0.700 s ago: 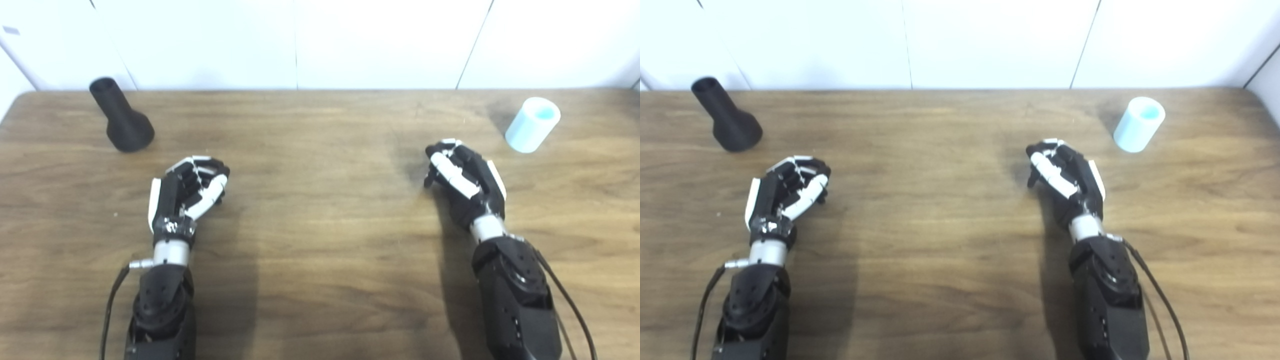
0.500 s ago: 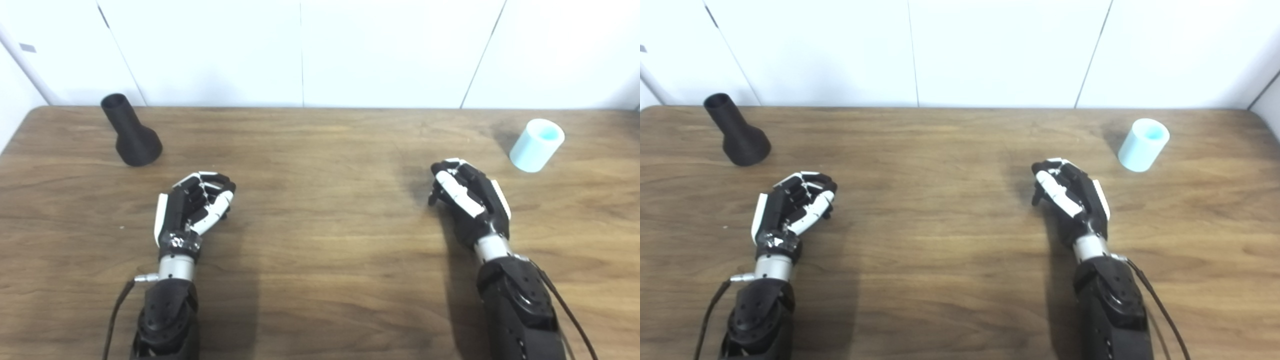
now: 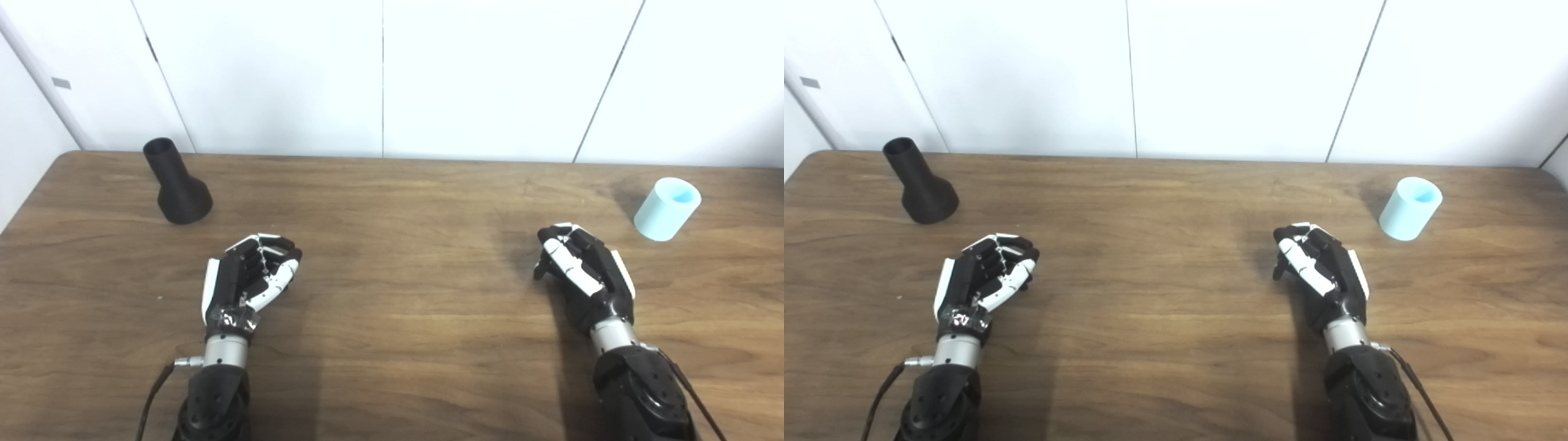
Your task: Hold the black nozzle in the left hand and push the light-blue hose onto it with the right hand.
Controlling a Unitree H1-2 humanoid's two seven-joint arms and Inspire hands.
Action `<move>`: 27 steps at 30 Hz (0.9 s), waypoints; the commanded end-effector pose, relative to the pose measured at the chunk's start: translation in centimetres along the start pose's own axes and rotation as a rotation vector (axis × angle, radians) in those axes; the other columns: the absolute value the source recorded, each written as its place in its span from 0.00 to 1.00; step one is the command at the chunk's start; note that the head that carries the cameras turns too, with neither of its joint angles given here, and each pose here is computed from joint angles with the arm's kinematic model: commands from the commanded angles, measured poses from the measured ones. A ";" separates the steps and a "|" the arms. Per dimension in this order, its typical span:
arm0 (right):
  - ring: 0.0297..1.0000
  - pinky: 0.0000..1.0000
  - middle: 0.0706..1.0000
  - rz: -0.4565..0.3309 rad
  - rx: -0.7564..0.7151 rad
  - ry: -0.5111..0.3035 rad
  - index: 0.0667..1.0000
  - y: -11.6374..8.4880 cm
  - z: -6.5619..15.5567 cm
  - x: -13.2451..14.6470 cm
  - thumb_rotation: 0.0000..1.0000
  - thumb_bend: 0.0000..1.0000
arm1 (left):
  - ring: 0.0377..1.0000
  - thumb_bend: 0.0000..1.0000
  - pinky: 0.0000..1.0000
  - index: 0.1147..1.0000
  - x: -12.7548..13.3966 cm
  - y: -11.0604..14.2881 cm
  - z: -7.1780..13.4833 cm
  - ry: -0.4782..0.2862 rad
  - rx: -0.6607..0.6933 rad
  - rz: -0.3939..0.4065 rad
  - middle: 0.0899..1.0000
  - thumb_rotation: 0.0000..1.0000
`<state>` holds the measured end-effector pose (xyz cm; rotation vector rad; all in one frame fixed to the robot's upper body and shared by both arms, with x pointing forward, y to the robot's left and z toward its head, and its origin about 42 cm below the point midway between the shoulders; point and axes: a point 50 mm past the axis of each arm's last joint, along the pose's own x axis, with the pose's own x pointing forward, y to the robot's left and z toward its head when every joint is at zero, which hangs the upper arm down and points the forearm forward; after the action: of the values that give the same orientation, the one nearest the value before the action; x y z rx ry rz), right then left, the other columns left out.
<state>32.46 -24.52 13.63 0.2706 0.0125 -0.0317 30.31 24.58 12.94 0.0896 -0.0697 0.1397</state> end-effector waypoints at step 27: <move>0.18 0.17 0.21 0.002 0.015 0.011 0.35 -1.4 -1.5 0.6 0.08 0.21 | 0.34 0.49 0.30 0.42 0.2 -1.1 -1.5 0.042 0.003 0.000 0.36 0.05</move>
<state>33.08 -25.14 12.55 0.2809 -0.0081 -0.0158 30.45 24.08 12.13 0.1060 -0.0695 0.1451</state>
